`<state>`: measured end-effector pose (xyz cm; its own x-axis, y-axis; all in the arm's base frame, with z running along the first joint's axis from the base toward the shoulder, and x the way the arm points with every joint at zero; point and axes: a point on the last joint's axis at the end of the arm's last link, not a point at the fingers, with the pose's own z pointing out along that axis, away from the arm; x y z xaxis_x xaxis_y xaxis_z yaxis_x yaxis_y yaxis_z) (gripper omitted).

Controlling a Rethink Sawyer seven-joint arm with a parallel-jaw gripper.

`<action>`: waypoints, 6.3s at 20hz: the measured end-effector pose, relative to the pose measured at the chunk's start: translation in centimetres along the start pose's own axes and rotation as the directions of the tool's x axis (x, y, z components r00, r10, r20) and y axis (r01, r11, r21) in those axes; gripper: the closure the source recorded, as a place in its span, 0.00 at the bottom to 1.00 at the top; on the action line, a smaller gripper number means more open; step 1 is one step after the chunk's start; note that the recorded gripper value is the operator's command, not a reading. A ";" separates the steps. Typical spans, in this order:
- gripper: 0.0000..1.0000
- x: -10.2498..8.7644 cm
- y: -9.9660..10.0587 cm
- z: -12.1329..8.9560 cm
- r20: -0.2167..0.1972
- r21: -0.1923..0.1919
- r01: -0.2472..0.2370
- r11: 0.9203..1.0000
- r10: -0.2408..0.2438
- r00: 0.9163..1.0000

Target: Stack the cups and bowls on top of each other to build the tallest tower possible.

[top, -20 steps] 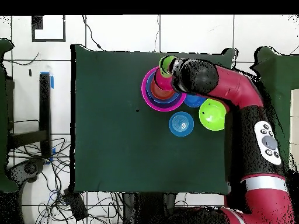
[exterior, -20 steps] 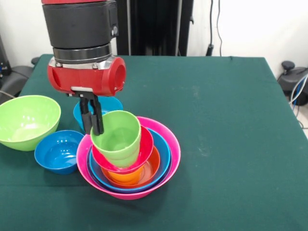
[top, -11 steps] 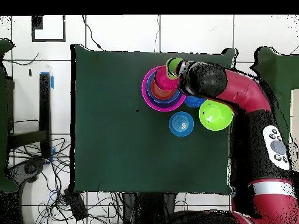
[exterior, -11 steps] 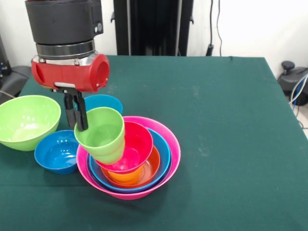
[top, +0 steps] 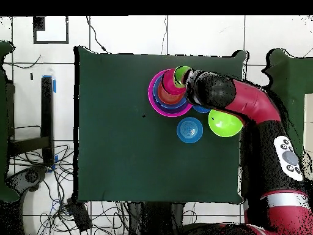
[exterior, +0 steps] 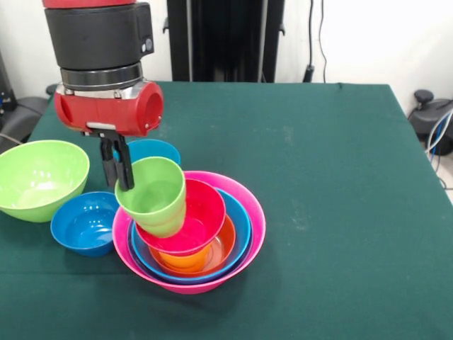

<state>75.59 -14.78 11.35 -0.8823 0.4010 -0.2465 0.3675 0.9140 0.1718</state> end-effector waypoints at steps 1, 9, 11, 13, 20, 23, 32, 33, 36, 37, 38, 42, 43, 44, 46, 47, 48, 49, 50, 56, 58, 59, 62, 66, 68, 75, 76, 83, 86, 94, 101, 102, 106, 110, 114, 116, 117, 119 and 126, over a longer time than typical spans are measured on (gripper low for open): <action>1.00 0.1 0.1 0.1 0.003 -0.002 0.001 1.000 -0.001 1.000; 1.00 1.2 1.3 0.7 0.011 -0.025 0.011 1.000 -0.011 1.000; 1.00 1.5 1.8 0.9 0.007 -0.033 0.016 0.999 -0.016 1.000; 1.00 1.7 2.3 1.1 0.002 -0.043 0.020 0.999 -0.020 1.000; 1.00 2.0 2.8 1.6 -0.007 -0.056 0.022 0.998 -0.022 1.000; 1.00 2.2 2.9 1.9 -0.011 -0.061 0.020 0.998 -0.021 1.000; 1.00 2.2 1.9 2.9 0.000 -0.073 0.000 0.997 0.000 1.000; 1.00 2.2 1.8 3.0 0.001 -0.073 -0.002 0.997 0.002 1.000; 1.00 2.2 1.6 3.1 0.003 -0.073 -0.006 0.997 0.006 1.000; 1.00 2.2 1.5 3.2 0.003 -0.073 -0.006 0.997 0.006 1.000; 1.00 2.2 1.5 3.1 0.004 -0.073 -0.007 0.997 0.007 1.000; 1.00 2.1 1.4 3.1 0.004 -0.073 -0.008 0.997 0.008 1.000; 1.00 2.1 1.4 3.1 0.004 -0.073 -0.008 0.997 0.008 1.000; 1.00 2.1 1.4 3.1 0.004 -0.073 -0.008 0.997 0.008 1.000; 1.00 2.1 1.4 3.1 0.004 -0.073 -0.008 0.997 0.009 1.000; 1.00 2.1 1.4 3.1 0.004 -0.073 -0.009 0.997 0.009 1.000; 1.00 2.1 1.3 3.1 0.004 -0.073 -0.009 0.997 0.009 1.000; 0.00 2.1 1.3 3.1 0.004 -0.073 -0.009 0.997 0.010 1.000; 0.00 2.1 1.3 3.1 0.005 -0.073 -0.009 0.997 0.010 1.000; 0.00 2.0 1.3 3.1 0.006 -0.073 -0.009 0.997 0.010 1.000; 0.00 2.0 1.3 3.0 0.007 -0.072 -0.009 0.997 0.010 1.000; 0.00 2.0 1.3 3.0 0.008 -0.072 -0.009 0.997 0.010 1.000; 0.00 2.0 1.3 3.0 0.008 -0.072 -0.009 0.997 0.009 1.000; 0.00 2.0 1.3 2.9 0.008 -0.072 -0.009 0.997 0.009 1.000; 0.00 1.8 1.3 2.6 0.014 -0.071 -0.007 0.997 0.008 1.000; 0.00 0.7 1.8 -0.7 0.049 -0.056 0.016 0.998 -0.014 0.999; 0.00 0.4 1.9 -1.5 0.055 -0.052 0.021 0.998 -0.019 0.998; 0.00 -1.7 2.6 -7.3 0.098 -0.021 0.051 0.999 -0.048 0.994; 0.00 -1.9 2.9 -9.2 0.099 -0.011 0.057 0.998 -0.056 0.994; 0.00 -1.5 3.1 -13.0 0.105 -0.003 0.054 0.999 -0.054 0.993; 0.00 0.7 3.0 -14.8 0.084 0.001 0.062 0.998 -0.062 0.995; 0.00 1.1 2.9 -14.9 0.079 -0.001 0.063 0.998 -0.063 0.995; 0.00 2.4 2.4 -14.8 0.054 -0.009 0.061 0.998 -0.060 0.997; 0.00 3.4 1.3 -14.3 0.024 -0.030 0.049 0.998 -0.048 0.999; 0.00 3.4 0.1 -14.2 0.018 -0.045 0.035 0.998 -0.034 0.999; 0.00 3.2 -0.6 -14.4 0.019 -0.054 0.025 0.998 -0.025 1.000; 0.00 3.1 -1.2 -14.5 0.019 -0.059 0.019 0.998 -0.018 1.000; 0.00 2.8 -2.1 -14.7 0.024 -0.064 0.008 0.998 -0.006 1.000; 0.00 1.8 -6.4 -15.5 0.046 -0.070 -0.029 0.997 0.032 0.998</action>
<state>67.08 -20.84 24.62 -0.8554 0.4329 -0.2845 0.3717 0.8955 0.2450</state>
